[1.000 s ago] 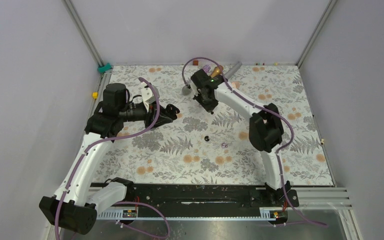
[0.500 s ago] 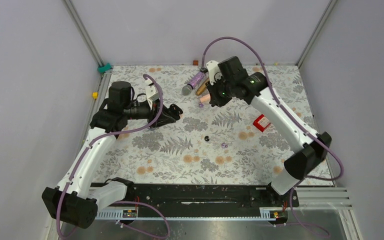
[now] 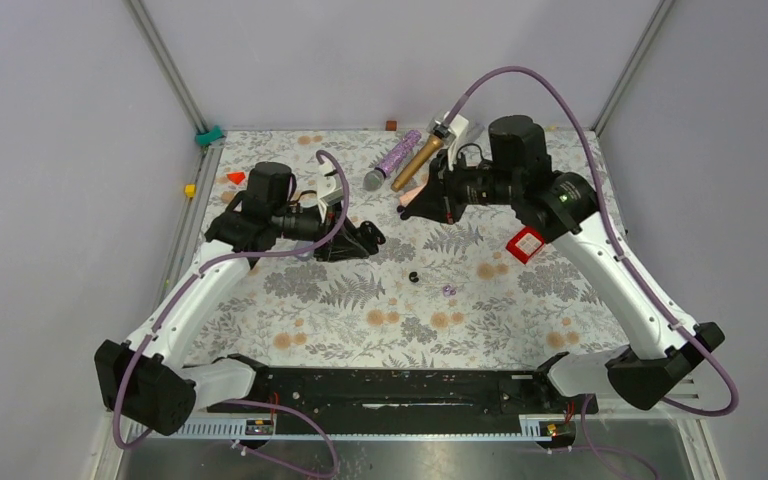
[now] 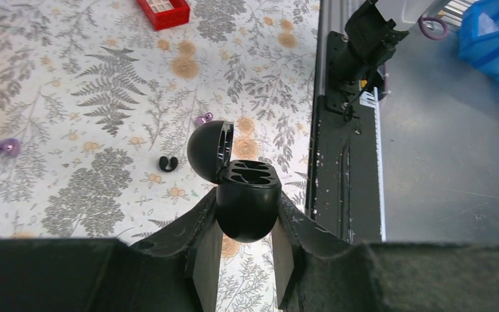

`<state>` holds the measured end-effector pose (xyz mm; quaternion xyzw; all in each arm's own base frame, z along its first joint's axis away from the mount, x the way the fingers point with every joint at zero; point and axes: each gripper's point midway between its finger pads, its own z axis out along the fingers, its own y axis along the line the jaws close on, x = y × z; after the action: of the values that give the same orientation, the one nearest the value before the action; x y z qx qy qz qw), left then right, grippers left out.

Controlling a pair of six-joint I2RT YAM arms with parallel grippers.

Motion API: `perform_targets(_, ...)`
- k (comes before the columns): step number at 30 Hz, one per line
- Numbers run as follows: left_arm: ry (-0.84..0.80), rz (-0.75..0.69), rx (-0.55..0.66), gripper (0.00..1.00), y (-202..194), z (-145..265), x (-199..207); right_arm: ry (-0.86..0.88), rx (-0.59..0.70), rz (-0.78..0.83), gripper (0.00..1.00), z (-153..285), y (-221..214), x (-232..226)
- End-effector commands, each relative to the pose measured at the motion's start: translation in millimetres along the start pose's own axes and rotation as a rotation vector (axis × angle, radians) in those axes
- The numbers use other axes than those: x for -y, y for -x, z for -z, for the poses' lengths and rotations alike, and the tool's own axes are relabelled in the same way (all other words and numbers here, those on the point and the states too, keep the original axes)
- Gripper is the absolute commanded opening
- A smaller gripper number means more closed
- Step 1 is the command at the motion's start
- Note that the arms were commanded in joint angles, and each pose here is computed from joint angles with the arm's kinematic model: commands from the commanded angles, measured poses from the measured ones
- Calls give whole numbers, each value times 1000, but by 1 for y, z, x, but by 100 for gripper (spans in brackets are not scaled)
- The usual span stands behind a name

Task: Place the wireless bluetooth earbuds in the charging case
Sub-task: Place the earbud in the charging case.

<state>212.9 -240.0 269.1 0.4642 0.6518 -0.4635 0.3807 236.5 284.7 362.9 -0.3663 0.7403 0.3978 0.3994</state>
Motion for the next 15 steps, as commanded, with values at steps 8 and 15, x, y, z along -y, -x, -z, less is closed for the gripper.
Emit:
perform_targets(8,-192,8,28,0,12,-9,27,260,4,-108,12,-30,-8,-25)
perform_targets(15,-227,14,30,0,10,-11,32,321,-2,-111,12,-37,-19,-35)
